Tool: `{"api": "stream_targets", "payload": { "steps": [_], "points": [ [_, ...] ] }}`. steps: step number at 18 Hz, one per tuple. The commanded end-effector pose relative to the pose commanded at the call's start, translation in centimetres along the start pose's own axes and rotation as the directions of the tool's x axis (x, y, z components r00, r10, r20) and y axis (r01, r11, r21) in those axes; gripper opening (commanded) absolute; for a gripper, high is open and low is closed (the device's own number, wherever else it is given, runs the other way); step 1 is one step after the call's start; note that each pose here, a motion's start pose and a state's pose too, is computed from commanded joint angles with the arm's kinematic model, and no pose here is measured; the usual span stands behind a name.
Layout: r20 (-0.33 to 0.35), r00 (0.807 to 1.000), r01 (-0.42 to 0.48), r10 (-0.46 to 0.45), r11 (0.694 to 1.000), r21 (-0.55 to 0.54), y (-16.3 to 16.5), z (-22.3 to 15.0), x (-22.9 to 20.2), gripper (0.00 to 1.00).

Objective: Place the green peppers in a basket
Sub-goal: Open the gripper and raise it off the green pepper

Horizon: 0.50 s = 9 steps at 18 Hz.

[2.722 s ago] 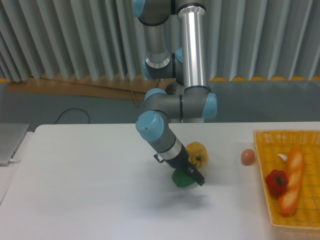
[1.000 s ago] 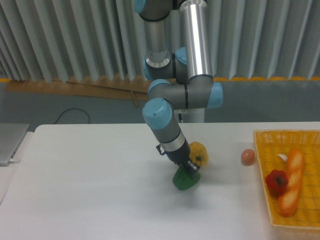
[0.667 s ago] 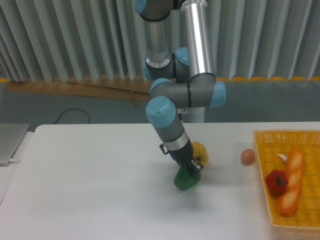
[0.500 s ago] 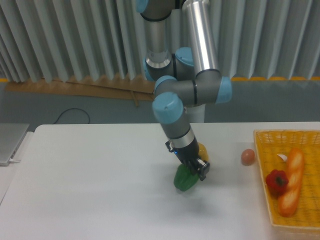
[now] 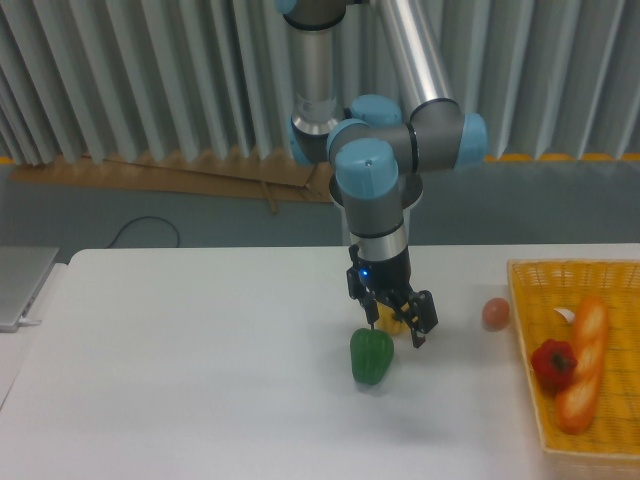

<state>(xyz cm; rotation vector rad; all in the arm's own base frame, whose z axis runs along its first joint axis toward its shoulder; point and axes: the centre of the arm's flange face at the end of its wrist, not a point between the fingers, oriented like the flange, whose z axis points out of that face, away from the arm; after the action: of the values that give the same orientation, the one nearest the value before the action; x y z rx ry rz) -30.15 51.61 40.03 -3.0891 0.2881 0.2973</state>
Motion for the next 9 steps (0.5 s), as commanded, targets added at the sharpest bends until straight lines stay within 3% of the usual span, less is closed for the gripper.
{"api": "stream_targets", "payload": {
  "steps": [2,4,9],
  "points": [
    [0.002,1.000,-0.001,0.001,1.000,0.012,0.3,-2.7,0.5,1.00],
    [-0.011,1.000,0.003,-0.002,1.000,0.031,0.2,-2.9,1.0,1.00],
    [-0.081,0.997,0.002,-0.004,1.000,-0.028,-1.1,0.3,5.0,1.00]
  ]
}}
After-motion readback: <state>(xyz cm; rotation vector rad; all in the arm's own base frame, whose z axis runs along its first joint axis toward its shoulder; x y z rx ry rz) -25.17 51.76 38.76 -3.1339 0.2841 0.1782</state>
